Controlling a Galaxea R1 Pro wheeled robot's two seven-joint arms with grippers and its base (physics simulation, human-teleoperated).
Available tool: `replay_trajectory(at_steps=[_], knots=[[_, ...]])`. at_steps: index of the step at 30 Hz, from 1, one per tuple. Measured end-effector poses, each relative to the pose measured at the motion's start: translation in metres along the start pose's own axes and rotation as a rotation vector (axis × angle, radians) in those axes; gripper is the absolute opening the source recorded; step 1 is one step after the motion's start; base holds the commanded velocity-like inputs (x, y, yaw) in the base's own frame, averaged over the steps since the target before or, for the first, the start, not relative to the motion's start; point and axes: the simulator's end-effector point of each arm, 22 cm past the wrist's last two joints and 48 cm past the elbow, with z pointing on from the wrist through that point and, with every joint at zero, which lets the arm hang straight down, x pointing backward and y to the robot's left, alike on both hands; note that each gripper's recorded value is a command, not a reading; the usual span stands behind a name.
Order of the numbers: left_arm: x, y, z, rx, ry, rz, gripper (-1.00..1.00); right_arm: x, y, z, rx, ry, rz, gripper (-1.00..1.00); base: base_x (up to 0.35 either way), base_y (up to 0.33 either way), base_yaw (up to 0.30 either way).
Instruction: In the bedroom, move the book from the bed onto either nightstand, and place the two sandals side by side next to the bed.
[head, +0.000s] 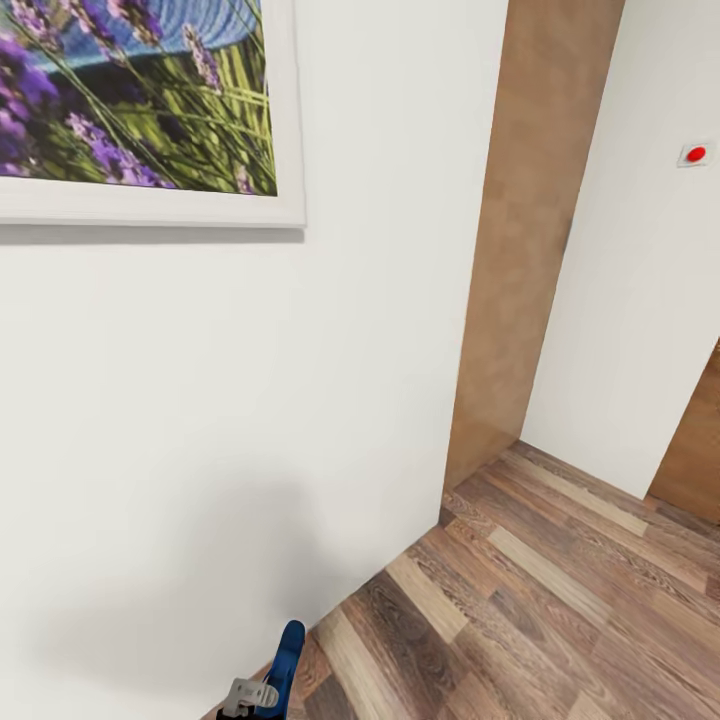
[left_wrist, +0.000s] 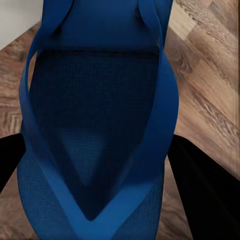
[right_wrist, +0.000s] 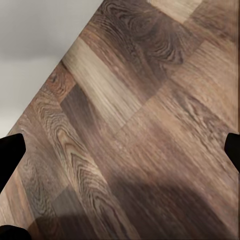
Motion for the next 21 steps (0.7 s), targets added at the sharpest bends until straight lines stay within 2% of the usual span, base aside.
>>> replay_trajectory(at_steps=[9, 21], knots=[[0.0, -0.0003, -0.0002, 0.001, 0.0, 0.001, -1.0, 0.0, 0.0001, 0.0, 0.0, 0.0, 0.0, 1.0, 0.046, 0.0, -0.022], [-0.0001, -0.0004, -0.0003, 0.002, 0.0, 0.001, -1.0, -0.0002, 0.0002, -0.0002, 0.0, -0.001, 0.0, 1.0, 0.3, 0.0, -0.001]])
